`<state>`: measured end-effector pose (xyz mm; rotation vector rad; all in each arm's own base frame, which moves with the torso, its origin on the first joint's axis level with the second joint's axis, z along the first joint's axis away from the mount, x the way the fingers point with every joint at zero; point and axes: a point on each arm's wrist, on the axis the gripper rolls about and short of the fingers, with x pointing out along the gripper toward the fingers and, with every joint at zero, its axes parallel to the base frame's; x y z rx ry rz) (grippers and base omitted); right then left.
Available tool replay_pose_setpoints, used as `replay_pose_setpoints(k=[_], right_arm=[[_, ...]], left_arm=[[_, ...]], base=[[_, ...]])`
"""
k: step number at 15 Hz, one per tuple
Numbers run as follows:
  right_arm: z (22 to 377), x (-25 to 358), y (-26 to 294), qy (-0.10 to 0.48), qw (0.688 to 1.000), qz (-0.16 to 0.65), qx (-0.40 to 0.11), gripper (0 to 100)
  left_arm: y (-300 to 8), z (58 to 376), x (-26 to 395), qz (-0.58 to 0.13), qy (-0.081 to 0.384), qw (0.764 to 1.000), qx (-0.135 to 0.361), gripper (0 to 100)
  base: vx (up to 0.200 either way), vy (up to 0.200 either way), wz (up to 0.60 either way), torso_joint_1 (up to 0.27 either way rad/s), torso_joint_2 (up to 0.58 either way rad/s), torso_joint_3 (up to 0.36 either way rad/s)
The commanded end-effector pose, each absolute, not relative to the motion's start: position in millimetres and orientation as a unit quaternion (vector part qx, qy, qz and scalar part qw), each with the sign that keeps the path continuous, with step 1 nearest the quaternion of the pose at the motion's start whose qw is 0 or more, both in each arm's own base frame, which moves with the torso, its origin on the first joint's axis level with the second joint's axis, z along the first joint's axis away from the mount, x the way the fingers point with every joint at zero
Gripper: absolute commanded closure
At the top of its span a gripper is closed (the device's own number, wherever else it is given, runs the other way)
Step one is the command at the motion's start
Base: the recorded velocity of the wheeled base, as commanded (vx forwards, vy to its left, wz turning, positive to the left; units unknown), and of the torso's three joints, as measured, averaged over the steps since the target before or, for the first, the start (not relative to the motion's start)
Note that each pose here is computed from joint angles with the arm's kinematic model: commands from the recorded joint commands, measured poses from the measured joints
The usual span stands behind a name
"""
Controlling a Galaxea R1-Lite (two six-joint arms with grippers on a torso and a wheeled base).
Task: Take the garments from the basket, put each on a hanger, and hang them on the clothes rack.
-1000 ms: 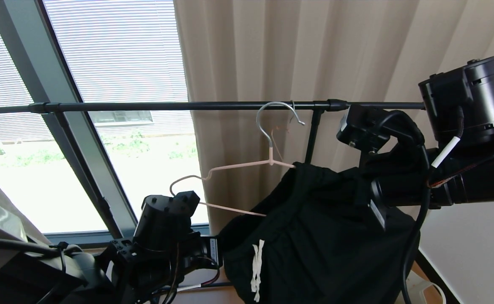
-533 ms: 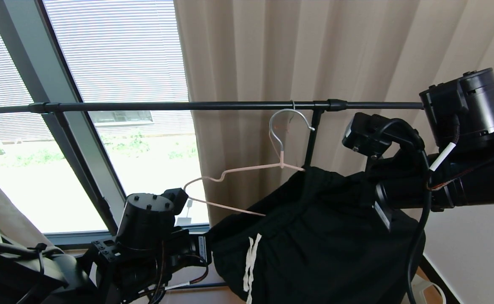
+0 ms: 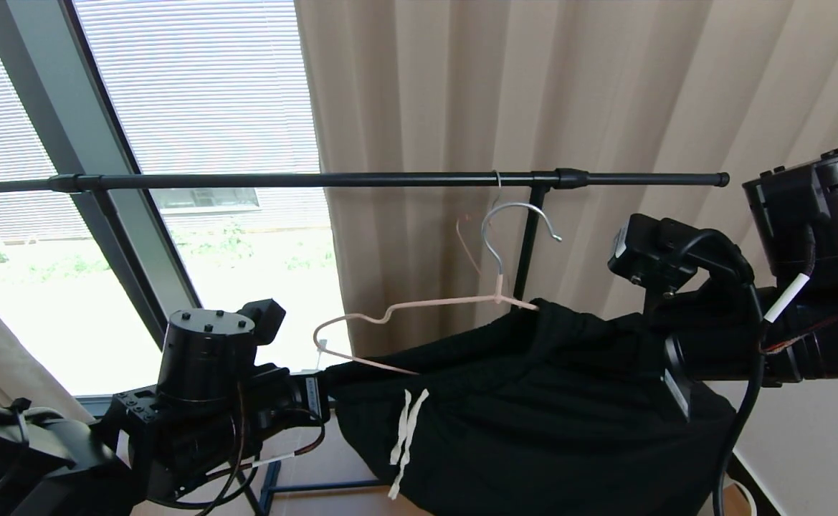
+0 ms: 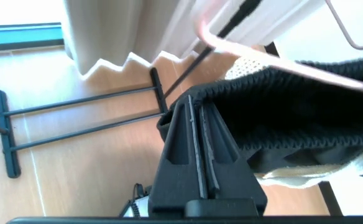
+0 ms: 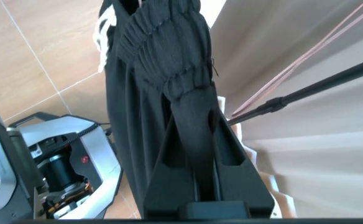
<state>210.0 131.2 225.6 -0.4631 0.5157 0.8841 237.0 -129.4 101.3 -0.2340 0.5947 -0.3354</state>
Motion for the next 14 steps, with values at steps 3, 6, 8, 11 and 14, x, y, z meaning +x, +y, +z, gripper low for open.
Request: replay_pose_setpoints(k=[3, 6, 8, 11, 14], right_arm=[[218.9, 199.9, 125.0, 0.254, 0.842, 0.420, -0.224, 100], [211.1, 197.5, 123.5, 0.265, 0.836, 0.422, -0.231, 100], [205.2, 196.4, 123.2, 0.273, 0.831, 0.423, -0.237, 100], [199.9, 197.8, 124.0, 0.283, 0.827, 0.423, -0.239, 100], [190.5, 202.4, 126.6, 0.286, 0.826, 0.422, -0.238, 100]], left_arm=[[-113.5, 110.4, 242.5, -0.140, 0.271, 0.944, -0.124, 100], [-105.3, 114.1, 244.0, -0.132, 0.262, 0.948, -0.121, 100], [-103.8, 116.9, 246.6, -0.130, 0.255, 0.950, -0.123, 100], [-105.4, 130.5, 246.1, -0.144, 0.229, 0.956, -0.114, 100], [-105.3, 146.0, 243.8, -0.157, 0.197, 0.963, -0.091, 100]], base=[[0.000, 0.000, 0.00, 0.000, 0.00, 0.000], [0.000, 0.000, 0.00, 0.000, 0.00, 0.000], [0.000, 0.000, 0.00, 0.000, 0.00, 0.000], [0.000, 0.000, 0.00, 0.000, 0.00, 0.000], [0.000, 0.000, 0.00, 0.000, 0.00, 0.000]])
